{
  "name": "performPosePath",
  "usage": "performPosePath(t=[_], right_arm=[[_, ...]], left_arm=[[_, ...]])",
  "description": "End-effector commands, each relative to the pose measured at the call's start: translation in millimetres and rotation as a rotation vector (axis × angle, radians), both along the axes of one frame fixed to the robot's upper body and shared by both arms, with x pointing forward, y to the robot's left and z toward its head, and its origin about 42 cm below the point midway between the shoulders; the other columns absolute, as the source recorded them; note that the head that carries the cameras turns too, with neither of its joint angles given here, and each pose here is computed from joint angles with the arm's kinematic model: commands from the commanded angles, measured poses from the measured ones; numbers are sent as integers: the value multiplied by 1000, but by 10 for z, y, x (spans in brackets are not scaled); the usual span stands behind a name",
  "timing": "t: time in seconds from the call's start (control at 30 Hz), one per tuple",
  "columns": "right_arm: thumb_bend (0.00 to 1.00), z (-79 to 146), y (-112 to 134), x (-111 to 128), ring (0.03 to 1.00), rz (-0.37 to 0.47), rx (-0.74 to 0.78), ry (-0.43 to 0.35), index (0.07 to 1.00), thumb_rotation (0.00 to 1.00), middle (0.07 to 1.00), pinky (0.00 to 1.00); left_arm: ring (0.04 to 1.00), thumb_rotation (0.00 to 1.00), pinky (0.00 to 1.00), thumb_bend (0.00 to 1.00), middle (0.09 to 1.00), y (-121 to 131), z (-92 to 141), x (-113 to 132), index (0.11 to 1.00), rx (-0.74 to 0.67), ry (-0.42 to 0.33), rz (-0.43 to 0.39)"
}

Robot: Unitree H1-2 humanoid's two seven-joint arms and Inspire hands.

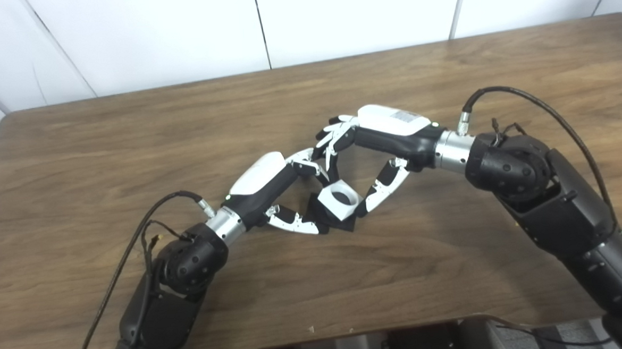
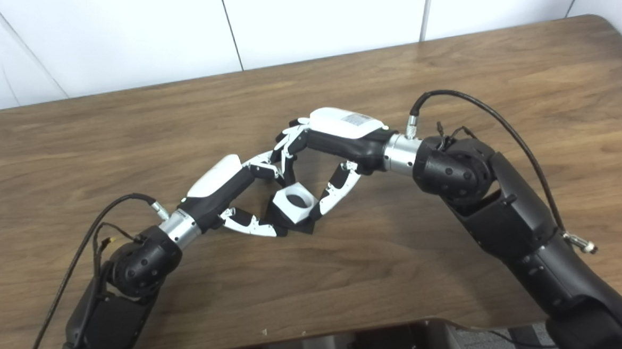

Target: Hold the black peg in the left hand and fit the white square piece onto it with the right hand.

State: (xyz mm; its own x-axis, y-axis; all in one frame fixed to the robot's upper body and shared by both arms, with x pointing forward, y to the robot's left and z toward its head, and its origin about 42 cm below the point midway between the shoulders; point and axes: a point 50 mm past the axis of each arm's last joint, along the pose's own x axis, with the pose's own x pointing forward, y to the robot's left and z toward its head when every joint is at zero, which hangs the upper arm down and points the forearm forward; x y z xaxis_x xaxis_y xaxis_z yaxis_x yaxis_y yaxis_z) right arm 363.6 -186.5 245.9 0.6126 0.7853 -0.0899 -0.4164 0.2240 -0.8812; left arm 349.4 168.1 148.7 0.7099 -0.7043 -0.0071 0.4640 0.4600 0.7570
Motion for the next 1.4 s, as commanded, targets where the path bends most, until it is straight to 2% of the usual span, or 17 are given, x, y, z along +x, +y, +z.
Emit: performPosePath(t=[0.0, 0.47, 0.7, 1.37], right_arm=[[519, 208, 79, 15, 903, 32, 18, -66, 479, 139, 792, 998], [519, 287, 94, 35, 886, 67, 6, -95, 478, 139, 782, 959], [519, 290, 63, 36, 892, 70, -6, -99, 478, 140, 784, 978], [517, 547, 64, -15, 904, 147, -109, -176, 477, 143, 788, 978]], left_arm=[[948, 88, 802, 515, 914, 9, -1, 47, 497, 35, 13, 10], [953, 88, 814, 515, 913, 20, -21, 30, 497, 34, 24, 15], [950, 90, 809, 514, 913, 41, -19, 31, 497, 39, 22, 14], [946, 89, 804, 514, 914, 41, -14, 35, 497, 42, 25, 13]])
